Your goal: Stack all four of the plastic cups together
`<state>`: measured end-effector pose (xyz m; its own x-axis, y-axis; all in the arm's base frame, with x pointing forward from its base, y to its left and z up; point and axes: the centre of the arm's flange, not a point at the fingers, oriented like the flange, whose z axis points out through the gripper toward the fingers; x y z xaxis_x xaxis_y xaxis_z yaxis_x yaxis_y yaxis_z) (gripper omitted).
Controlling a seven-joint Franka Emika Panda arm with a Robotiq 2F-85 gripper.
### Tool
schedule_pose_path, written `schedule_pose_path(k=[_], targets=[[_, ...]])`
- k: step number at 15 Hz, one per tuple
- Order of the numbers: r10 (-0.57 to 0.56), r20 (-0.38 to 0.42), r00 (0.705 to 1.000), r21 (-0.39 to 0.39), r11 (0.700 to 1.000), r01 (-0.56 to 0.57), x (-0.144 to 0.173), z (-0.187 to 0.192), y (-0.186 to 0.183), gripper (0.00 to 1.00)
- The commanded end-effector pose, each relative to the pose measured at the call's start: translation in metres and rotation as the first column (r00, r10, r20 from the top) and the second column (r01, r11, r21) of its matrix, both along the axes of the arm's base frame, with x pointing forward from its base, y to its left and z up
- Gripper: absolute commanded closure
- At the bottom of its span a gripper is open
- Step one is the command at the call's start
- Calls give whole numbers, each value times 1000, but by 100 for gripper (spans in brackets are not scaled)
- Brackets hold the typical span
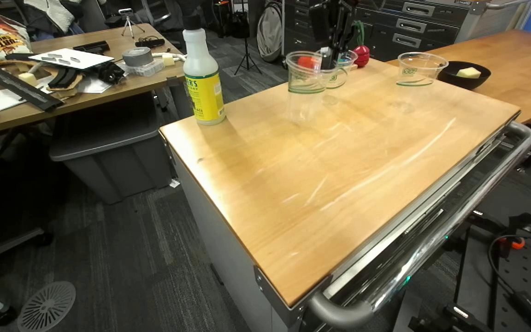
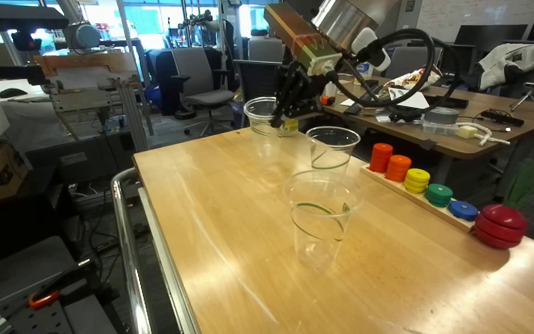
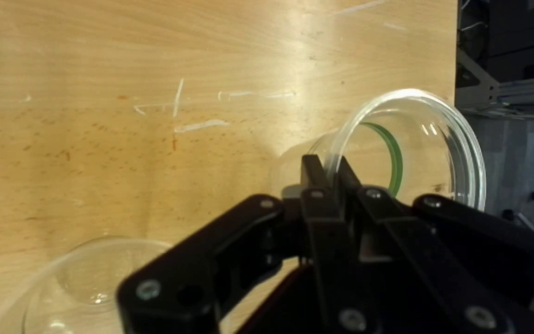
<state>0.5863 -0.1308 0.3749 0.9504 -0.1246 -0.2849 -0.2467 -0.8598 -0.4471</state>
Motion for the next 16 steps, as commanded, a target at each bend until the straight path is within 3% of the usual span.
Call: schedule_pose_path(k=[1,6,8,11,16], targets=[[-10,138,990,15,1000,8,-60,60,6,98],[-79,211,974,-51,994,92,-91,120,-11,98],[-157,201,967,-75,982,175,-98,130,-26,98],[-246,171,954,-46,965,257,-94,132,-47,98],[-317,114,942,-8,947,320,-79,136,-74,98]])
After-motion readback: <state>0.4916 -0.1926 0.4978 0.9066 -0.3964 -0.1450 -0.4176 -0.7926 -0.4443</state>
